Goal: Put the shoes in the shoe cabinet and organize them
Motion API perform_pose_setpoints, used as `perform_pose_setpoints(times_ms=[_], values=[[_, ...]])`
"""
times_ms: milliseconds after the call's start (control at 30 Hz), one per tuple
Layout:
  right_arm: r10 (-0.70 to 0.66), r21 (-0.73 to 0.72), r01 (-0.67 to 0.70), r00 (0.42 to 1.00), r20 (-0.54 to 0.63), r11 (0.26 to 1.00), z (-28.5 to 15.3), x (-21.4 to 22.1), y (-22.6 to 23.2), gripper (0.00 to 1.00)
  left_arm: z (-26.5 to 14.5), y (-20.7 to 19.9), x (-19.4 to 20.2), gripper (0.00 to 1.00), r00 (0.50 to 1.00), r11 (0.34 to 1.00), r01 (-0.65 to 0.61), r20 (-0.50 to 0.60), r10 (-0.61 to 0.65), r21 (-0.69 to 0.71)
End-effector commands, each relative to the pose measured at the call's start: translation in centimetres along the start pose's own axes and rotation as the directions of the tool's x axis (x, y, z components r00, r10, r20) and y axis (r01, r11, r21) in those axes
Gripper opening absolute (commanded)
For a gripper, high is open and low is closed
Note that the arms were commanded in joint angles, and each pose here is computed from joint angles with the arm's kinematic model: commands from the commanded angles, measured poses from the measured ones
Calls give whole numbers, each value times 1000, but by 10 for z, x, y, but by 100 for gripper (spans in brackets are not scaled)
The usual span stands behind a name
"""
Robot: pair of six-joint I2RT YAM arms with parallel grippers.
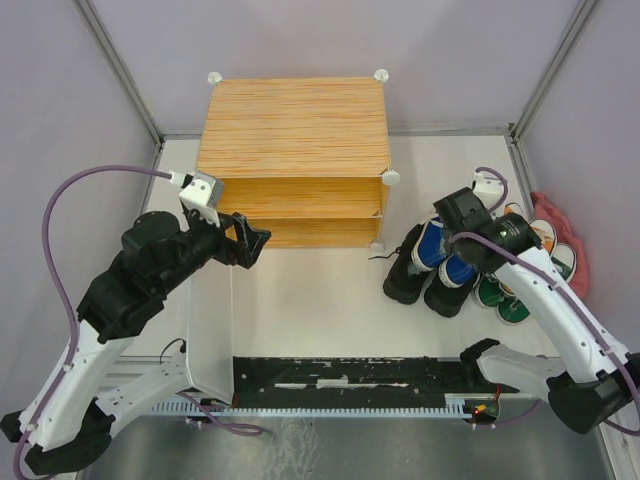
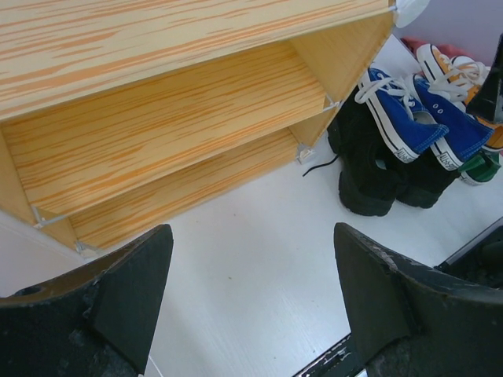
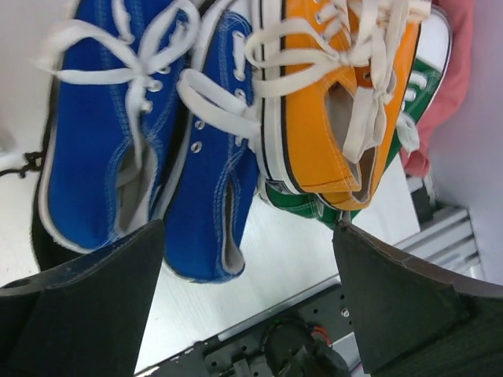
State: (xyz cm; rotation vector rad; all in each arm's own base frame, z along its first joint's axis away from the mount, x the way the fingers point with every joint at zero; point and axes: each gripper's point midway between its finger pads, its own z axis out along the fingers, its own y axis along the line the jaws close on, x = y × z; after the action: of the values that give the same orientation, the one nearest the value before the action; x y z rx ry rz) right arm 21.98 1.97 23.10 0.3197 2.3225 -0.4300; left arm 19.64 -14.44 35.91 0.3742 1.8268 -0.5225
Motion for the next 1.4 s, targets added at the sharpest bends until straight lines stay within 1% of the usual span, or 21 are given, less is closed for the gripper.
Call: perform_pose_setpoints(times_ms=[0, 100, 200, 400, 567, 633, 767, 900, 1067, 1133, 1167, 1300, 1367], values=[[139, -1, -139, 989, -55, 990, 24, -4, -11, 94, 7, -10, -10, 89, 999, 999, -19, 28, 18, 50], [245, -16, -247, 966, -88, 969, 37, -10, -19, 90, 8, -12, -15, 89, 999, 998, -33, 33, 31, 60], [316, -4, -318, 943, -105, 948, 49, -12, -30, 88, 9, -15, -15, 89, 999, 996, -40, 29, 38, 76], [431, 32, -433, 885, -176, 901, 76, 9, -53, 84, 18, -17, -4, 89, 999, 995, -33, 11, 32, 90], [478, 92, -469, 862, -166, 878, 86, 20, -80, 82, 28, -21, 5, 89, 999, 992, -41, -12, 43, 118], [499, 99, -489, 848, -179, 867, 92, 25, -86, 81, 33, -21, 7, 89, 998, 992, -54, -21, 57, 117], [535, 97, -529, 807, -250, 843, 112, 43, -83, 80, 41, -24, 12, 89, 997, 989, -61, -48, 68, 134], [569, 80, -574, 767, -298, 815, 130, 61, -70, 73, 43, -26, 17, 89, 997, 988, -52, -53, 60, 148], [572, 57, -593, 741, -353, 803, 141, 81, -55, 71, 42, -26, 20, 89, 997, 988, -43, -56, 52, 148], [570, 52, -593, 740, -357, 803, 141, 86, -53, 66, 39, -26, 20, 89, 998, 988, -39, -49, 47, 148], [569, 49, -594, 741, -355, 803, 141, 88, -52, 62, 39, -25, 21, 89, 998, 988, -37, -50, 45, 147], [567, 38, -587, 762, -313, 809, 138, 89, -56, 43, 39, -24, 22, 89, 997, 990, -33, -64, 42, 138], [567, 35, -584, 771, -289, 811, 136, 88, -58, 30, 41, -22, 23, 89, 996, 991, -34, -77, 45, 128]])
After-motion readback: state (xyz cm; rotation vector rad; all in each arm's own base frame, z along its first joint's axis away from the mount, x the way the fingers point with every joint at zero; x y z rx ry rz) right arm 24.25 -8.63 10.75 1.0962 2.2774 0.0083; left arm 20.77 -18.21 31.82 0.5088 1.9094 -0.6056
